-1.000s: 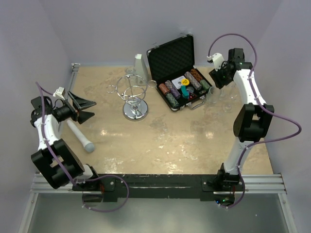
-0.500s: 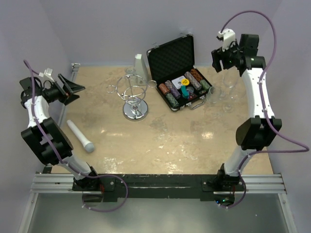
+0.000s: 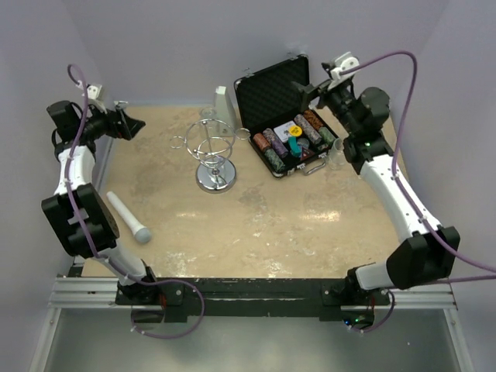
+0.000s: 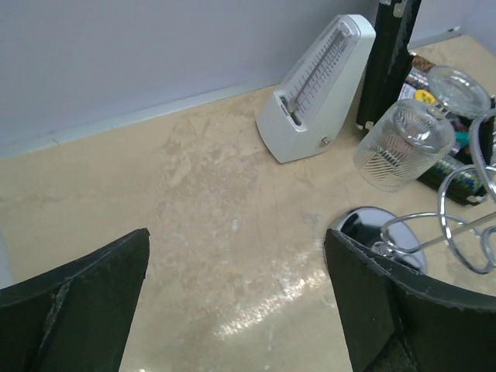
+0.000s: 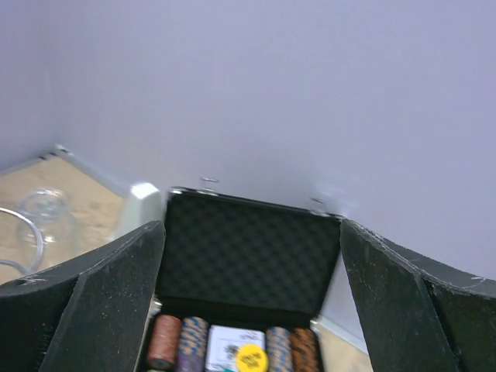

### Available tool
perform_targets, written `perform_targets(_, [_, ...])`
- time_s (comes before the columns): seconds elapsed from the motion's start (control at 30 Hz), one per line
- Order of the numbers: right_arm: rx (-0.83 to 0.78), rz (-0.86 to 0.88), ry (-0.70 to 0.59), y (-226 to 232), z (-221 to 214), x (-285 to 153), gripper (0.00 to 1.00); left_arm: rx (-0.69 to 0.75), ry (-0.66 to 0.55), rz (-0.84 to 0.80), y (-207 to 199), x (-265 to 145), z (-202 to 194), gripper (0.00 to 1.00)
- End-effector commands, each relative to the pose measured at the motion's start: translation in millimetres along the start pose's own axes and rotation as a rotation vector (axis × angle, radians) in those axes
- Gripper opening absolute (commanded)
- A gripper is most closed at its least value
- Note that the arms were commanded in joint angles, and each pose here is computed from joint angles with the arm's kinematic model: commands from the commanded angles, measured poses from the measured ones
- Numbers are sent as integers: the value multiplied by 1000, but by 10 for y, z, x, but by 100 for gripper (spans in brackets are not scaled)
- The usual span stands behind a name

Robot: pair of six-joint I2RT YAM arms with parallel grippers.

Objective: Take the wine glass off the wine glass rack

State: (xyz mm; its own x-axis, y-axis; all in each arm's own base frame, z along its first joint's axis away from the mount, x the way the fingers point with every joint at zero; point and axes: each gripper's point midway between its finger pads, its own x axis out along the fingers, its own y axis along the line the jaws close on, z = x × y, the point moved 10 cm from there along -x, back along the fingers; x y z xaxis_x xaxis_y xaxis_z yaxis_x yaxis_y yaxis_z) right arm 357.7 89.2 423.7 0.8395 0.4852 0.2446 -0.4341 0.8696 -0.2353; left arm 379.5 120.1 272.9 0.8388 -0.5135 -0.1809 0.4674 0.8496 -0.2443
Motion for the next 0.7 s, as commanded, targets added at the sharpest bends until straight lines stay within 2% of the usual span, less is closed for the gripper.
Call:
perform_targets(0.0, [96, -3, -90, 116, 44, 266, 98, 353, 50, -87, -12, 254, 13, 100])
perform_targets(0.1, [101, 66, -54, 247, -95, 371, 98, 500, 91, -199, -138, 432, -142, 100])
perform_targets(0.2, [92, 87, -10, 293, -198, 442, 98, 571, 95, -294, -193, 591, -288, 100])
perform_targets(0.33, [64, 120, 14, 283, -127, 521, 98, 611, 71, -356, -268, 796, -390, 100])
perform_targets(0.47, [43, 131, 99, 265, -234, 605, 98, 634, 49, -411, -292, 1002, -483, 100])
perform_targets(0.67, [58, 155, 134, 275, -321, 698, 98, 666, -18, -518, -410, 1182, -545, 100])
